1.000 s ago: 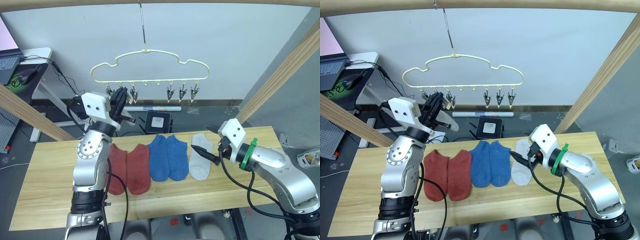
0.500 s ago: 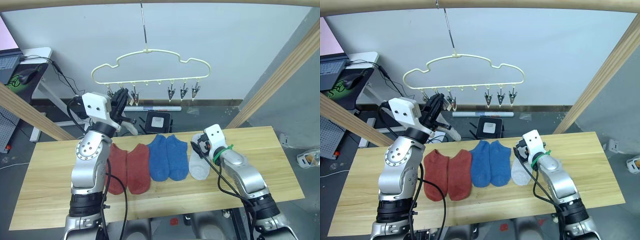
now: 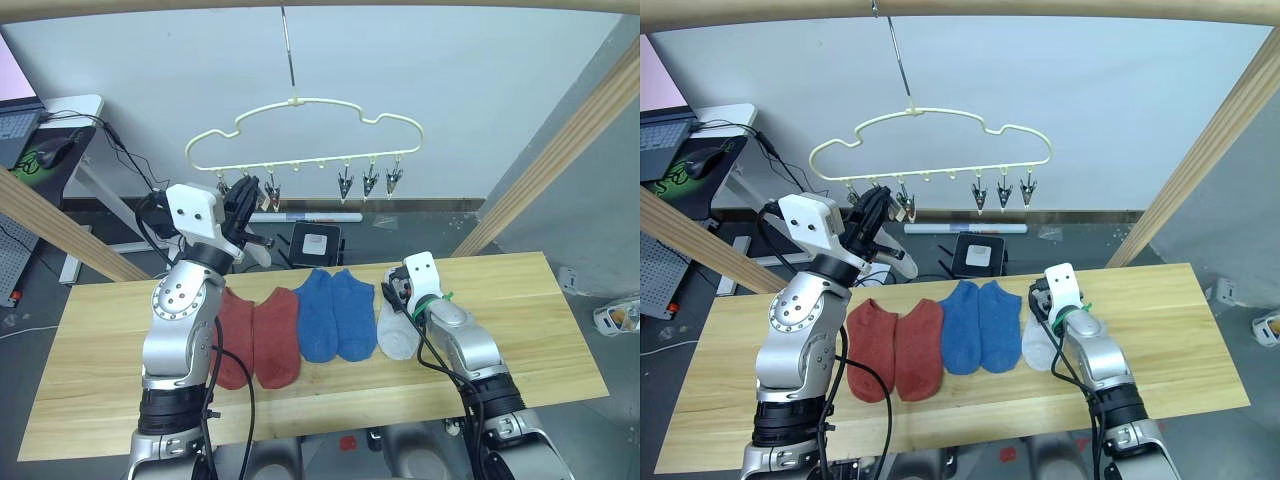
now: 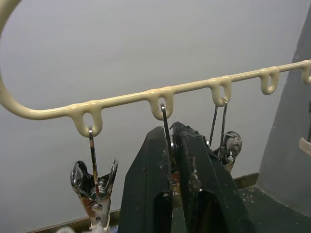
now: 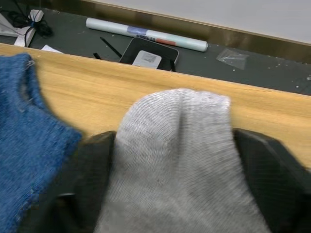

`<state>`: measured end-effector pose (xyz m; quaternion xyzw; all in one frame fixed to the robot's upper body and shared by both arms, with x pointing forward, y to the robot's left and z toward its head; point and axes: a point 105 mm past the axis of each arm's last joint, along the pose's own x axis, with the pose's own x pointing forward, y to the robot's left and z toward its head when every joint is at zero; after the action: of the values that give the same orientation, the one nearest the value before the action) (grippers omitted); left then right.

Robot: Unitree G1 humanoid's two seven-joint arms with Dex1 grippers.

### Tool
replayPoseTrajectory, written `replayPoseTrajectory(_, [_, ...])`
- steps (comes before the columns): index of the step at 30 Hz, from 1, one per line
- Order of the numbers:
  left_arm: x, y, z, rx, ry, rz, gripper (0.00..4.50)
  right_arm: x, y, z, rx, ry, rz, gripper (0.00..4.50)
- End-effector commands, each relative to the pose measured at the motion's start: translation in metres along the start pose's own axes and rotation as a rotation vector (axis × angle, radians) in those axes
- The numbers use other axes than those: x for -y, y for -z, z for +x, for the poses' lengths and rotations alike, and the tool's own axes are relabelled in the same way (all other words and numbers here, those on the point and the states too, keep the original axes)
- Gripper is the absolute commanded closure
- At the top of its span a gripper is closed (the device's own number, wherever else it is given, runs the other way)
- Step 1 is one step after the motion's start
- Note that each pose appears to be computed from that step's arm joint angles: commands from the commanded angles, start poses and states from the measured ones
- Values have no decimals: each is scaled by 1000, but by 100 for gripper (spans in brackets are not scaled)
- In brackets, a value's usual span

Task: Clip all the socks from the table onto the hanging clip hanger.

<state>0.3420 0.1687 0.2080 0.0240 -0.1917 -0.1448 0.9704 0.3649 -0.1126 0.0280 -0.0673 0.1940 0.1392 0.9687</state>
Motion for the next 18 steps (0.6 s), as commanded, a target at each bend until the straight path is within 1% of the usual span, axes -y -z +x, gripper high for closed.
replayPoseTrajectory(1, [3,-14,-2,44,19,9,450,1,0,-2,16,14,-4,204])
replayPoseTrajectory(5, [2,-14,-3,40,28,-8,450,-2,-3,-4,36,-11,-27,349])
replayPoseTrajectory(6, [2,-15,-3,39,32,-11,450,-5,-7,-6,52,-32,-44,387])
replayPoseTrajectory(8, [0,-17,-5,37,38,-29,450,-20,-20,-10,107,-113,-113,449])
replayPoseTrajectory(10, [-3,-20,-7,33,47,-45,450,-39,-34,-18,180,-208,-250,449])
replayPoseTrajectory(12, [-5,-23,-8,26,60,-80,450,-66,-51,-29,275,-321,-412,449])
replayPoseTrajectory(15, [-9,-29,-10,16,73,-143,450,-99,-70,-42,387,-441,-561,449])
replayPoseTrajectory(18, [-13,-37,-11,10,92,-218,450,-127,-91,-51,490,-528,-642,449])
